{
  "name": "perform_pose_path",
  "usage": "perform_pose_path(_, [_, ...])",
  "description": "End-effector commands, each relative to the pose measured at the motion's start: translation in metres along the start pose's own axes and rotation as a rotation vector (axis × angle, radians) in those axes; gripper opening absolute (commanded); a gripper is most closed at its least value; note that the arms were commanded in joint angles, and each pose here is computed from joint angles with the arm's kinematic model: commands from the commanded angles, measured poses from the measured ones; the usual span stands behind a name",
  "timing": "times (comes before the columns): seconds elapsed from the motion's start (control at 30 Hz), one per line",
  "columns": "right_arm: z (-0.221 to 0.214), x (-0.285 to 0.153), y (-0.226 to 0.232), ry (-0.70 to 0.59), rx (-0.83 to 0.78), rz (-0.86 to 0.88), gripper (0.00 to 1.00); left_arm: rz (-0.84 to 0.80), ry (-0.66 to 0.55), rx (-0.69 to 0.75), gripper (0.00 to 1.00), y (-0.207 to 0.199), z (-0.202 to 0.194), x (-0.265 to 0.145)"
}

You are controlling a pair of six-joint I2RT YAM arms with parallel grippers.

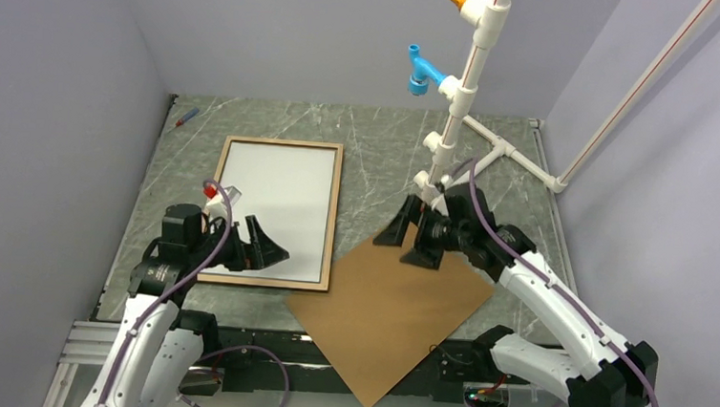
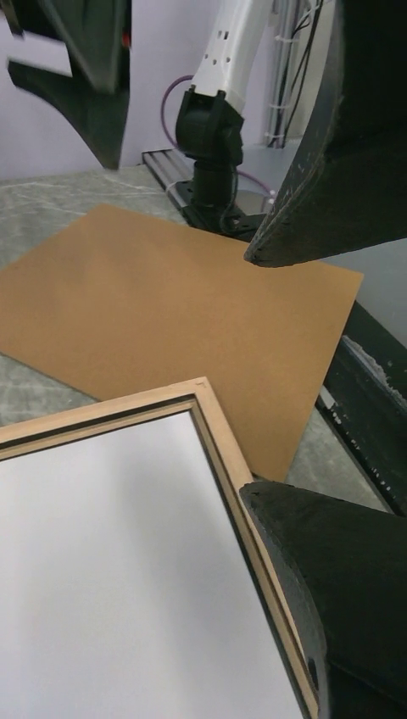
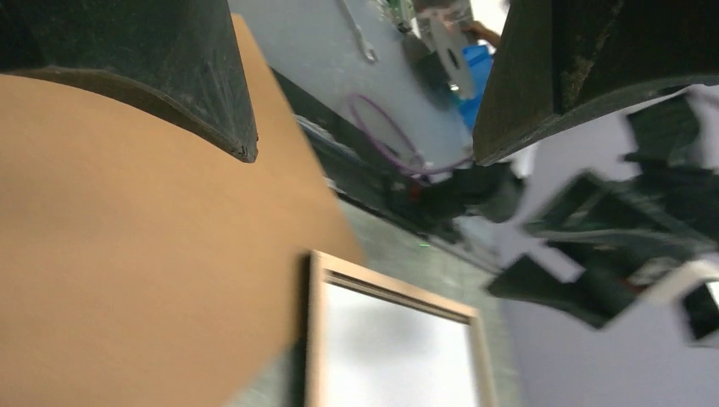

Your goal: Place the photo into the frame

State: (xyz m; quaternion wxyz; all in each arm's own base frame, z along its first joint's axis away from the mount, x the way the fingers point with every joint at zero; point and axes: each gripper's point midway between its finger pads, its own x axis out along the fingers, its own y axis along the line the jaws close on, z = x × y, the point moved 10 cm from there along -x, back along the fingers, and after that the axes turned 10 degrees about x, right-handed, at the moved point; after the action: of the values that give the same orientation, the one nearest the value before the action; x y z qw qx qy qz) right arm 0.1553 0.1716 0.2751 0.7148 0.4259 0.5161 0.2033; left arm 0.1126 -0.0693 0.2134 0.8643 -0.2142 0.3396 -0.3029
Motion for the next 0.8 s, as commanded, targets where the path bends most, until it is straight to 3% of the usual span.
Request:
perform_pose_path(0.0, [-0.017,-0.008,-0.051,-0.051,0.046,-0.193,1.0,-0.044,0.018,0.003,0.99,-0.004,0.002,0.012])
perform_pose_path(0.3, [-0.041,-0.022,-0.107,-0.124,0.162,-0.387,1.0,0.017,0.243,0.073,0.99,-0.028,-0.001,0.067])
perform_pose_path(0.5, [-0.049,-0.026,-0.123,-0.122,0.204,-0.46,1.0,0.047,0.377,0.238,0.99,-0.069,-0.003,0.105])
perform_pose_path(0.77, [-0.057,-0.026,-0.123,-0.057,0.227,-0.398,1.0,-0.051,0.366,0.313,0.99,-0.115,-0.002,0.15])
